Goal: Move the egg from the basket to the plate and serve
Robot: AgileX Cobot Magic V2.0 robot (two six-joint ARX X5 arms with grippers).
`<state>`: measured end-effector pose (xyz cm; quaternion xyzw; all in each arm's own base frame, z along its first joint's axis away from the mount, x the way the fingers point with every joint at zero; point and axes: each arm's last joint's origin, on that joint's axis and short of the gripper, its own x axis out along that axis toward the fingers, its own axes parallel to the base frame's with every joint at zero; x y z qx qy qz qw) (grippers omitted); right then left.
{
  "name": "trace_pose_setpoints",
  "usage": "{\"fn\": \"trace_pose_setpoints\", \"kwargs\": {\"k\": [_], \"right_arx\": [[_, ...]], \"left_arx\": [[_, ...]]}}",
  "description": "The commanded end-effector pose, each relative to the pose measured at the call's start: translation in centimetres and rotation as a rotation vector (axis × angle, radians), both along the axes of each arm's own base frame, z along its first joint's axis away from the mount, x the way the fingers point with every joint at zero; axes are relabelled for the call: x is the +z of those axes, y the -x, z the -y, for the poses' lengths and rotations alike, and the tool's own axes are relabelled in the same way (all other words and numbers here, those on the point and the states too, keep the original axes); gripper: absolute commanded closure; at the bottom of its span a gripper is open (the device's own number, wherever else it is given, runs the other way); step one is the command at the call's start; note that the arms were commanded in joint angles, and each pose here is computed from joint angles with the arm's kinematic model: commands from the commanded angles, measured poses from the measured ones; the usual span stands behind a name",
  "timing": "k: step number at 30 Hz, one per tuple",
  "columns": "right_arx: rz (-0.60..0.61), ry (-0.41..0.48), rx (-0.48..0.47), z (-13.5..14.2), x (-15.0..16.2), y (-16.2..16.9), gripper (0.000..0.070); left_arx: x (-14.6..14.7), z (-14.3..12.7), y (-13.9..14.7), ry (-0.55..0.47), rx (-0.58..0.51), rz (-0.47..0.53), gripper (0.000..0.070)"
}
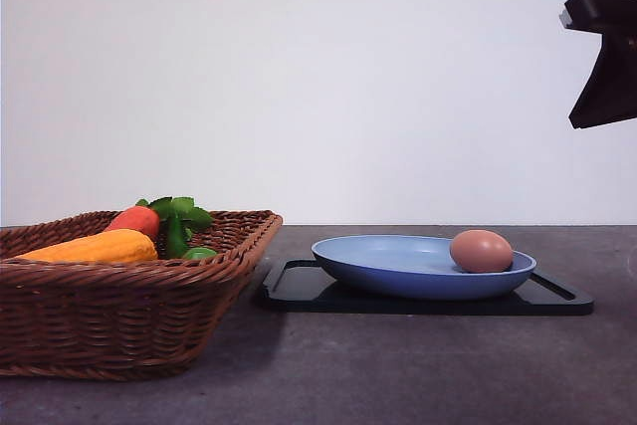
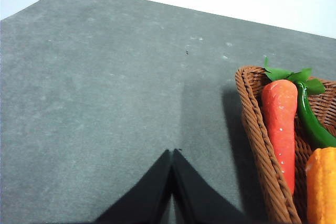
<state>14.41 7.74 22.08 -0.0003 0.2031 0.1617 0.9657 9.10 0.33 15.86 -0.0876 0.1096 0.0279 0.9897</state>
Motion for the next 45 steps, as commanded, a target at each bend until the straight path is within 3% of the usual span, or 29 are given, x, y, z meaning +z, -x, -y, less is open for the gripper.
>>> {"fn": "trace_pose_setpoints", "kwargs": {"k": [1,22,25,30,36,40,45], "right_arx": [[0.007,-0.019,-0.005,-0.1,0.3,-0.1,0.0700],[0.032,-0.008,-0.015,0.3,0.6,0.5,0.0700],[0.160,0.022,-0.089,1.8,1.6,1.8,0.0700],[0.337,-0.035,-0.212,4.5,2.0,4.3,0.0700],[0.454,-0.057,-0.353,6.6,0.5,5.9,0.0700],[0.438,-0.050,-0.334,7.0,-1.5,5.8,0.0700],[0.361,-0.053,-0.238,7.1,-4.5,5.1,0.0700]], "left_arx": [[-0.8,0.0,-0.1,0.006,0.003,-0.028,0.0700],[-0.8,0.0,-0.1,0.006,0.003,-0.028,0.0700],[-0.8,0.0,-0.1,0.006,0.003,-0.028,0.0700],[-0.8,0.0,-0.1,0.006,0.003,-0.028,0.0700],[-0.8,0.0,-0.1,0.006,0.003,-0.028,0.0700],[-0.8,0.0,-0.1,0.006,0.003,-0.028,0.0700],[-0.8,0.0,-0.1,0.006,0.003,-0.027,0.0700]]}}
